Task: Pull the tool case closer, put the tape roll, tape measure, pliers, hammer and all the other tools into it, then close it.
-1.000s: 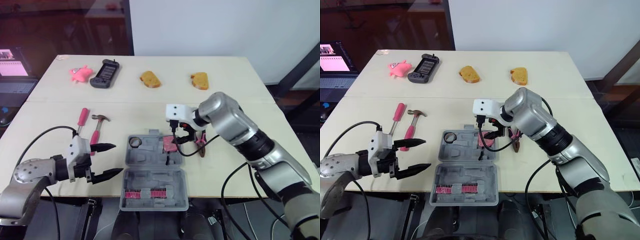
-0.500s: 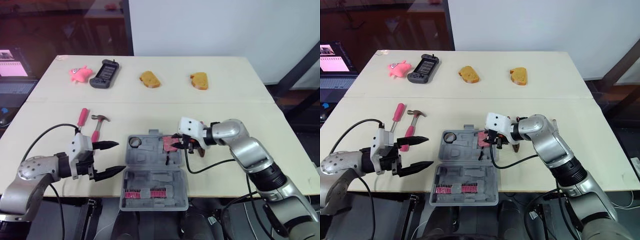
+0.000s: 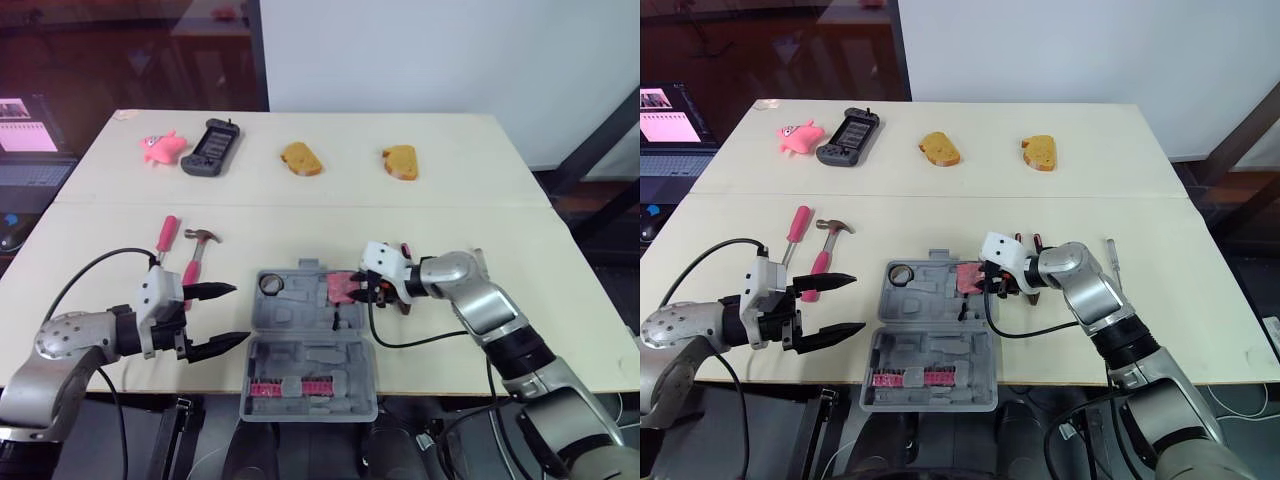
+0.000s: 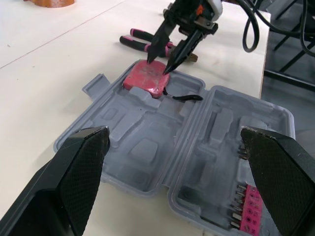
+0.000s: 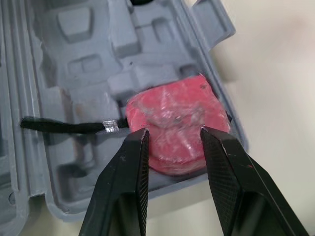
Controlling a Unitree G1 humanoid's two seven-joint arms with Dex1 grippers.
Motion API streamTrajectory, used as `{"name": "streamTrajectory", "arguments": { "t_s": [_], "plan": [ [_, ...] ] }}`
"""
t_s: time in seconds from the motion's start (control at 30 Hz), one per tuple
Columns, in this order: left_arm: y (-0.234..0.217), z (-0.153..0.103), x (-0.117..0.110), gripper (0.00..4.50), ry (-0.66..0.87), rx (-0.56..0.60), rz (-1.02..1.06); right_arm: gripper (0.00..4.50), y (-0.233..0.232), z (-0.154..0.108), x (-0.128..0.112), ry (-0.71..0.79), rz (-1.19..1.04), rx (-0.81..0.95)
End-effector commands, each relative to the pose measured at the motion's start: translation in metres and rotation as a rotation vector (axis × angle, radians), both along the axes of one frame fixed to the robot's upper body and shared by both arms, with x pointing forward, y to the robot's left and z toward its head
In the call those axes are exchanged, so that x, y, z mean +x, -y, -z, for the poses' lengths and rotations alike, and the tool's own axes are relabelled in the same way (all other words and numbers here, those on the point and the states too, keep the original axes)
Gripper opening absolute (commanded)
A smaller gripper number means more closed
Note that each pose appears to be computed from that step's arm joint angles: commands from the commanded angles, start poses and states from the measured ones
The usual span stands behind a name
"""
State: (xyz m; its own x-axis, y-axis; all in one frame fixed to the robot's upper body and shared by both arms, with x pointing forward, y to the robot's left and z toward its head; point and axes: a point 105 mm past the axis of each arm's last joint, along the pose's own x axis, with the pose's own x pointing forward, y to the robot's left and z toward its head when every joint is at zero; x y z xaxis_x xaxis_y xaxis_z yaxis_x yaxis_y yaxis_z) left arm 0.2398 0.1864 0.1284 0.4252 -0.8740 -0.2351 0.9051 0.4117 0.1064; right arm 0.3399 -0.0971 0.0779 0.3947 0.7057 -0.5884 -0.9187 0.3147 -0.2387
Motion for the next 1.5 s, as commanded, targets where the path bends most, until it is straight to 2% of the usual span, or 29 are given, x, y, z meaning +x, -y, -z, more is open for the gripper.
{"name": "streamTrajectory", "arguments": {
  "t_s": [0.03, 0.5, 0.6, 0.77, 0.9, 1.0, 1.13, 1.3, 1.4, 1.5],
  "plan": [
    [-0.001, -0.009, 0.000, 4.50, 0.041, 0.011, 0.006, 1.75, 0.011, 0.029, -0.001, -0.084, 0.055, -0.022],
    [-0.002, -0.008, 0.002, 4.50, 0.039, 0.021, 0.009, 1.75, 0.029, 0.070, -0.010, -0.208, 0.047, -0.087],
    [-0.002, -0.008, 0.002, 4.50, 0.039, 0.022, 0.009, 1.75, 0.024, 0.060, -0.002, -0.172, 0.044, -0.041],
    [-0.004, -0.009, 0.005, 4.50, 0.048, 0.024, 0.003, 1.75, 0.010, 0.025, 0.010, -0.031, 0.005, 0.085],
    [-0.009, -0.011, 0.009, 4.50, 0.059, 0.000, -0.038, 1.75, 0.010, -0.032, 0.010, 0.118, -0.010, 0.234],
    [-0.020, -0.011, 0.015, 4.50, 0.097, -0.003, -0.099, 2.51, 0.018, -0.050, -0.002, 0.142, -0.012, 0.243],
    [-0.048, -0.012, 0.020, 4.50, 0.133, -0.030, -0.237, 4.44, 0.046, -0.065, -0.026, 0.183, 0.059, 0.238],
    [-0.105, 0.002, 0.011, 4.50, 0.134, -0.013, -0.456, 4.44, 0.105, -0.072, -0.063, 0.196, 0.281, 0.279],
    [-0.119, 0.009, 0.004, 4.50, 0.123, -0.006, -0.515, 4.44, 0.132, -0.067, -0.088, 0.168, 0.391, 0.322],
    [-0.149, 0.018, -0.002, 4.50, 0.121, -0.049, -0.681, 4.44, 0.167, -0.056, -0.112, 0.192, 0.564, 0.357]
  ]
}}
